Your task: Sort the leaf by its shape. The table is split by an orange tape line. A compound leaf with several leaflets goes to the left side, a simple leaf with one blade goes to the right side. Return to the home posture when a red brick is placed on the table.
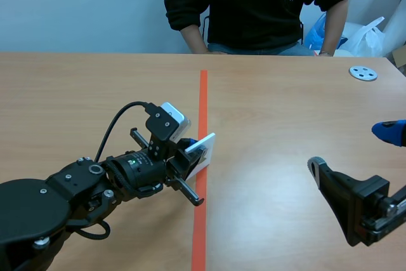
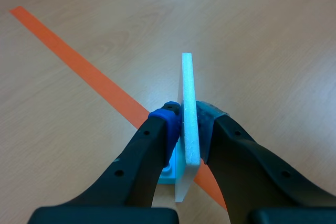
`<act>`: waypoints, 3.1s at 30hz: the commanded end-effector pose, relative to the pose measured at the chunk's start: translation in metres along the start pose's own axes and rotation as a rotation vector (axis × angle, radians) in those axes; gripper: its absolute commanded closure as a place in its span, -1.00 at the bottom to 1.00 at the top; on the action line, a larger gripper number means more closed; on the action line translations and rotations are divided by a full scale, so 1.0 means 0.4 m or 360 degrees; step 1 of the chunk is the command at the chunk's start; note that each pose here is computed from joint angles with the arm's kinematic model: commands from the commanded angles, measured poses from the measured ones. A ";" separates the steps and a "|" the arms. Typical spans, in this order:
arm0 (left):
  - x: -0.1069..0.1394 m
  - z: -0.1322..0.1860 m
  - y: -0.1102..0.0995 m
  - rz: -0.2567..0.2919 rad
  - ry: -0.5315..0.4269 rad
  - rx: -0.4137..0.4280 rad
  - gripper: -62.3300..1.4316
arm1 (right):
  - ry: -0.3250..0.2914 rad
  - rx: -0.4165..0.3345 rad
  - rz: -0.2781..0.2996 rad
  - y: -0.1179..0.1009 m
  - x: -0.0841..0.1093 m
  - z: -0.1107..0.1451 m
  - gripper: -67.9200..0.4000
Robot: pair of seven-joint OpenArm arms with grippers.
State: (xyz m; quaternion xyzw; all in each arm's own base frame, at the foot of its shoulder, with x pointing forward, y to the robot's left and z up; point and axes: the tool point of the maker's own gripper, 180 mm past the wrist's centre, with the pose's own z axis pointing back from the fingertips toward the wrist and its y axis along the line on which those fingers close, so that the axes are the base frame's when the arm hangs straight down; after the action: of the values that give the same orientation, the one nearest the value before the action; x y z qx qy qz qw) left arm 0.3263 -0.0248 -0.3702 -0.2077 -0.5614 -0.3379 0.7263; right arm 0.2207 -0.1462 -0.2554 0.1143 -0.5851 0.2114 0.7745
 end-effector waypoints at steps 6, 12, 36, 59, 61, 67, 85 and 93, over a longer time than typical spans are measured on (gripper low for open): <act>0.126 0.017 0.057 0.0105 -0.0123 0.0096 0.78 | -0.0063 0.0009 0.0019 -0.002 0.030 -0.005 -1.00; 0.174 0.088 0.147 0.0229 -0.0142 0.0256 0.78 | -0.0062 0.0009 0.0019 -0.002 0.030 -0.005 -1.00; 0.000 0.391 0.471 0.0446 -0.0129 0.1055 0.78 | -0.0063 0.0009 0.0019 -0.002 0.030 -0.005 -1.00; -0.084 0.440 0.564 0.0498 -0.0133 0.1255 0.33 | -0.0063 0.0009 0.0019 -0.002 0.030 -0.005 -1.00; -0.083 0.441 0.564 0.0495 -0.0132 0.1254 0.20 | -0.0063 0.0009 0.0019 -0.002 0.030 -0.005 -1.00; -0.061 0.442 0.568 0.0465 -0.0167 0.1222 -0.64 | -0.0064 0.0009 0.0019 -0.002 0.030 -0.005 -1.00; 0.184 0.354 0.257 0.0314 -0.0214 0.0502 -1.00 | -0.0063 0.0009 0.0020 -0.002 0.030 -0.005 -1.00; 0.223 0.387 0.063 0.0314 -0.0187 0.0261 -1.00 | -0.0065 0.0009 0.0019 -0.002 0.030 -0.005 -1.00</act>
State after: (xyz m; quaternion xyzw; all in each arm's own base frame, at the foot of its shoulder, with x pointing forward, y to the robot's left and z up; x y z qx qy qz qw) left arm 0.2551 0.0730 -0.2375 -0.2179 -0.6063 -0.2095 0.7356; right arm 0.2209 -0.1461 -0.2549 0.1147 -0.5863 0.2112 0.7736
